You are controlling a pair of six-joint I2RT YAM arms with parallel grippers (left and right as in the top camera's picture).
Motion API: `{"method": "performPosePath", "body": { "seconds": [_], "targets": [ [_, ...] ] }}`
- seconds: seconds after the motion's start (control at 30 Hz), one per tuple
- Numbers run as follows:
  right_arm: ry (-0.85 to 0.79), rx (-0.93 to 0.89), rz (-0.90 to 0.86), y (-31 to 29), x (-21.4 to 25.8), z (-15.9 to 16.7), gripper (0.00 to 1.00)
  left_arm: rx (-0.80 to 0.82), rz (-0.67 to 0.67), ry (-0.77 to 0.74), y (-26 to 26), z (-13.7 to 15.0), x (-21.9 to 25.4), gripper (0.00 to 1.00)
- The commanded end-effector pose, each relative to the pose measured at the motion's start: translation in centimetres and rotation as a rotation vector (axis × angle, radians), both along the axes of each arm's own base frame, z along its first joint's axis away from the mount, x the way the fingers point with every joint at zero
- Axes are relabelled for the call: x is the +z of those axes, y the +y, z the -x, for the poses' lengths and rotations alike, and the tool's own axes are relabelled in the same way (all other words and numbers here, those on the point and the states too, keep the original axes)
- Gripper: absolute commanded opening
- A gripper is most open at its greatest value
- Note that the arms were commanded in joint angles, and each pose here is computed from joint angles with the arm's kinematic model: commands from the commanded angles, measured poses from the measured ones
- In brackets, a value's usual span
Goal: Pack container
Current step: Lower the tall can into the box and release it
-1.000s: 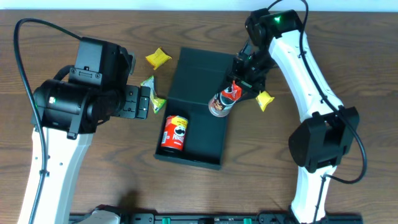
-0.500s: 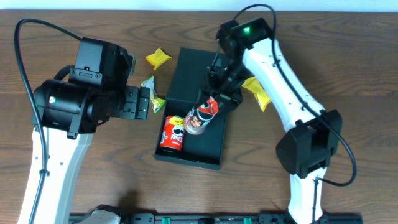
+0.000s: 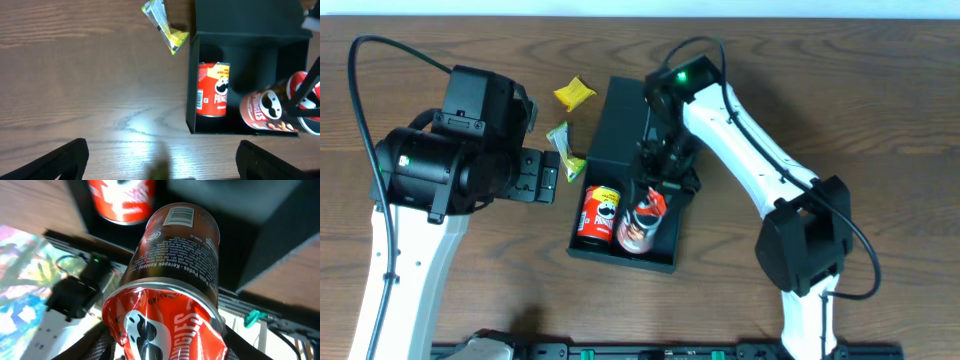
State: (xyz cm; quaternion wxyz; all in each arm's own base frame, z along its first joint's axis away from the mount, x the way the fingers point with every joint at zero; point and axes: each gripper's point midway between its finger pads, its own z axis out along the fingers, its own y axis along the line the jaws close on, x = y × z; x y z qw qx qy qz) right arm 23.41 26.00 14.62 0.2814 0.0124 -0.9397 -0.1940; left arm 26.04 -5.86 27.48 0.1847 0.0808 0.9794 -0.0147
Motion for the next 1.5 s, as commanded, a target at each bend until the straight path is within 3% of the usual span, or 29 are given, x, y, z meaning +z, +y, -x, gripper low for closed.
{"method": "performPosePath", "body": {
  "seconds": [0.0,0.17,0.73,0.97,1.03,1.2,1.27,1.37,1.47],
  "targets": [
    [-0.021,0.033,-0.013,-1.0,1.2,1.7,0.55,-0.012,0.013,0.019,-0.4,0.3,-0.3,0.96],
    [0.036,0.03,0.035,-2.5,0.0,3.6,0.58,-0.022,0.037,0.018,-0.8,0.2,-0.2,0.96],
    [0.019,-0.06,0.01,-0.7,-2.4,2.0,0.58,-0.023,0.044,-0.011,-1.0,-0.5,0.0,0.95],
    [0.086,-0.061,0.033,-0.2,-4.8,2.0,0.57,-0.023,0.044,-0.011,-1.0,-0.5,0.0,0.95],
    [0.103,-0.058,0.045,-0.1,-5.5,2.1,0.7,-0.023,0.044,-0.011,-1.0,-0.5,0.0,0.95],
    [0.029,-0.06,0.048,0.2,-7.3,0.4,0.74,-0.023,0.045,-0.014,-1.0,-0.5,0.1,0.95],
    [-0.015,-0.078,0.031,0.8,-7.7,-0.7,0.91,-0.023,0.045,-0.014,-1.0,-0.5,0.1,0.95],
    [-0.058,-0.099,0.004,1.6,-8.0,-1.8,0.98,-0.023,0.045,-0.015,-1.0,-0.5,0.1,0.95],
    [-0.029,-0.113,-0.055,2.5,-7.2,-1.6,0.97,-0.023,0.045,-0.015,-1.0,-0.6,0.1,0.95]
  ]
}}
